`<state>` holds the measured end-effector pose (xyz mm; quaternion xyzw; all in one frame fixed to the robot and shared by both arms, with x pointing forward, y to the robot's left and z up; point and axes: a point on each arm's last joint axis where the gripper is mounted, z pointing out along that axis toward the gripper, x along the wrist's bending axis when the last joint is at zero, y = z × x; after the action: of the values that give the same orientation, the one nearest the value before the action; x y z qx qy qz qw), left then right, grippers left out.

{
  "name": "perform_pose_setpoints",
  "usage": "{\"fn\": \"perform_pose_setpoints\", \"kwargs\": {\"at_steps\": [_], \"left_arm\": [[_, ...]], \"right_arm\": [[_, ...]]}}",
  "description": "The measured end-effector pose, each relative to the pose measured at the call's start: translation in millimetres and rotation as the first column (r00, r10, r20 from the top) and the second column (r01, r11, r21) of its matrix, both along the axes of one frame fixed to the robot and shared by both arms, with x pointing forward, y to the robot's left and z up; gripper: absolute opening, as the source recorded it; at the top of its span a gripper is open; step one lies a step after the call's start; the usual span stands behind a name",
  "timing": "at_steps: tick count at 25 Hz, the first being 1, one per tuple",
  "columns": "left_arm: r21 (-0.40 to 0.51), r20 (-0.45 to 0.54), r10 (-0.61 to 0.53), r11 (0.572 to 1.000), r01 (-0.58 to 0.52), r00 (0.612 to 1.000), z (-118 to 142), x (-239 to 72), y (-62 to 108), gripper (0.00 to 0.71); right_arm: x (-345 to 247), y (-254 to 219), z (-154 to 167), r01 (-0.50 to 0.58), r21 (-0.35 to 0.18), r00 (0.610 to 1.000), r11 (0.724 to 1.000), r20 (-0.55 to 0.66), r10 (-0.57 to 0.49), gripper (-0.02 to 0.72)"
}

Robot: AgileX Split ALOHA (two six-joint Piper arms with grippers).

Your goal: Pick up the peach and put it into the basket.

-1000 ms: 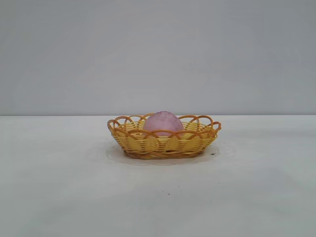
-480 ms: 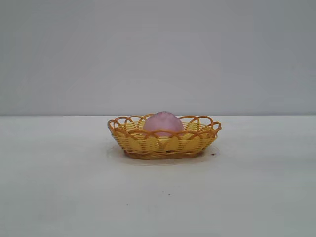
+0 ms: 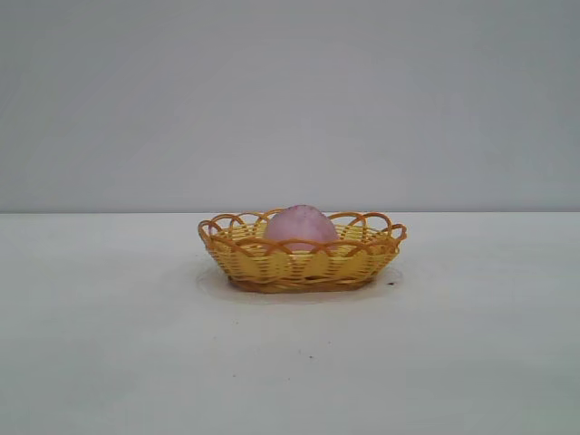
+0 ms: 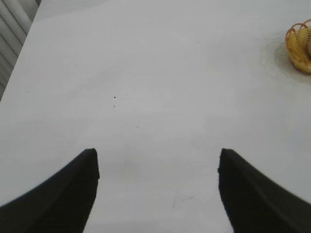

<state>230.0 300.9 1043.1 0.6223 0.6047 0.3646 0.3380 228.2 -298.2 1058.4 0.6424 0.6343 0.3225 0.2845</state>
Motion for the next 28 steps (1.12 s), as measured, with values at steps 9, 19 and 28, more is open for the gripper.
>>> {"fn": "perform_pose_setpoints", "kwargs": {"at_steps": [9, 19, 28], "left_arm": [[0.000, 0.001, 0.000, 1.000, 0.000, 1.000, 0.0, 0.0, 0.0, 0.458], [0.000, 0.001, 0.000, 1.000, 0.000, 1.000, 0.0, 0.0, 0.0, 0.458], [0.000, 0.001, 0.000, 1.000, 0.000, 1.000, 0.0, 0.0, 0.0, 0.458]], "right_arm": [[-6.1, 0.3, -12.6, -0.020, -0.014, 0.995, 1.000, 0.097, 0.021, 0.440], [-0.3, 6.7, -15.5, -0.123, -0.053, 0.983, 0.991, 0.134, 0.129, 0.440], [-0.3, 7.1, -15.3, -0.115, -0.033, 0.984, 0.993, 0.136, 0.119, 0.440]]}}
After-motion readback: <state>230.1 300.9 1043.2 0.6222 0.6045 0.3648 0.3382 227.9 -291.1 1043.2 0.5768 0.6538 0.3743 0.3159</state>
